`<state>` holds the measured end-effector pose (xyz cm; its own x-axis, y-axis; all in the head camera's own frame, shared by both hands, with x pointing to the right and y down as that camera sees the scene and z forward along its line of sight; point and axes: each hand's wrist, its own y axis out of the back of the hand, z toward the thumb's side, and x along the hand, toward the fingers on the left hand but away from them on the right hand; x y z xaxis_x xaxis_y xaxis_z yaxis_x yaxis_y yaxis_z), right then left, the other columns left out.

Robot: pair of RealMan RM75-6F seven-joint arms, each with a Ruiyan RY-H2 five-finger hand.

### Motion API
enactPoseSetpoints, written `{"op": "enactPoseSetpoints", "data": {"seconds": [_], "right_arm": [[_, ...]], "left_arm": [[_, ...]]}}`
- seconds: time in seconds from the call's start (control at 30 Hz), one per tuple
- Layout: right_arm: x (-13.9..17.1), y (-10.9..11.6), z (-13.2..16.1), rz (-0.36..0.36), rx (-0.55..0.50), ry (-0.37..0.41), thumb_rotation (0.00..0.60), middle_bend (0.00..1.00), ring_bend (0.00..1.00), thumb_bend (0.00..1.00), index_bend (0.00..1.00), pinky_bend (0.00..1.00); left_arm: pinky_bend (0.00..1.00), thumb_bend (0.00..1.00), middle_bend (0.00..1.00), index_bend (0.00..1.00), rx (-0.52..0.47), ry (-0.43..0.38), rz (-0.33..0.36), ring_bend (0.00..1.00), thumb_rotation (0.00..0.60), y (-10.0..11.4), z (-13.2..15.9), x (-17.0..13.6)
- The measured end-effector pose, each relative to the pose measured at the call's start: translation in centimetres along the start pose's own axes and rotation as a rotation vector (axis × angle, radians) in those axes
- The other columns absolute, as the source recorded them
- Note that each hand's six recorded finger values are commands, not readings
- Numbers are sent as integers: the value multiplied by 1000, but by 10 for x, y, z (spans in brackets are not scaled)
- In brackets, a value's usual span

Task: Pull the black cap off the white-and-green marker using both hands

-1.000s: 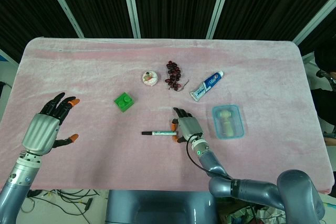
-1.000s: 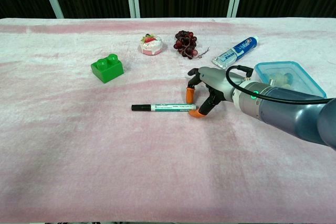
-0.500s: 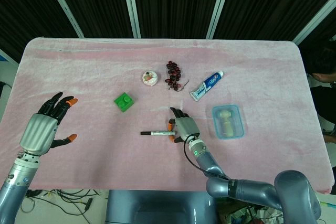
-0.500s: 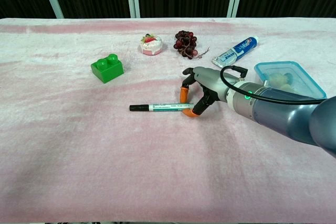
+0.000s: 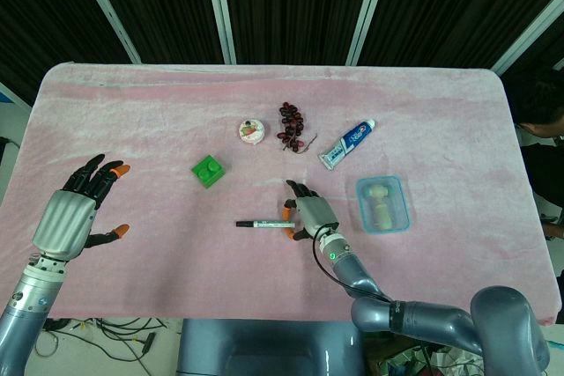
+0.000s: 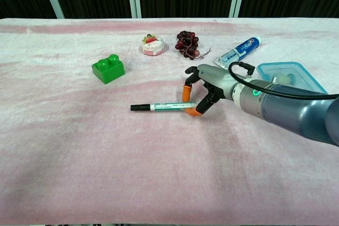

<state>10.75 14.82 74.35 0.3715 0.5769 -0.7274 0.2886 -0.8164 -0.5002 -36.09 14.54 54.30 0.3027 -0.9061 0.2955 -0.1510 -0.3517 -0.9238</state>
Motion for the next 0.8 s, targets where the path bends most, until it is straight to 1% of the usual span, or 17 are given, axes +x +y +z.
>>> {"op": "enactPoseSetpoints", "data": {"seconds": [0.1,0.43,0.6,0.8], "right_arm": [[7,9,0,-1,-27,14,600,15,22,391,804,159],[35,40,-8,-3,-126,50,600,8,21,395,806,159],[53,69,-15,-26,-146,63,600,2,21,394,806,159],[74,109,-12,-48,-168,78,600,2,21,395,806,159]], "left_arm": [[176,116,150,149,-10,0,-8,40,600,-2,0,1],[172,116,154,164,-60,-22,-52,40,600,-9,6,8],[168,116,156,185,-111,-73,-70,40,600,-13,20,20],[161,116,157,212,-162,-155,-147,40,600,-32,47,41]]}}
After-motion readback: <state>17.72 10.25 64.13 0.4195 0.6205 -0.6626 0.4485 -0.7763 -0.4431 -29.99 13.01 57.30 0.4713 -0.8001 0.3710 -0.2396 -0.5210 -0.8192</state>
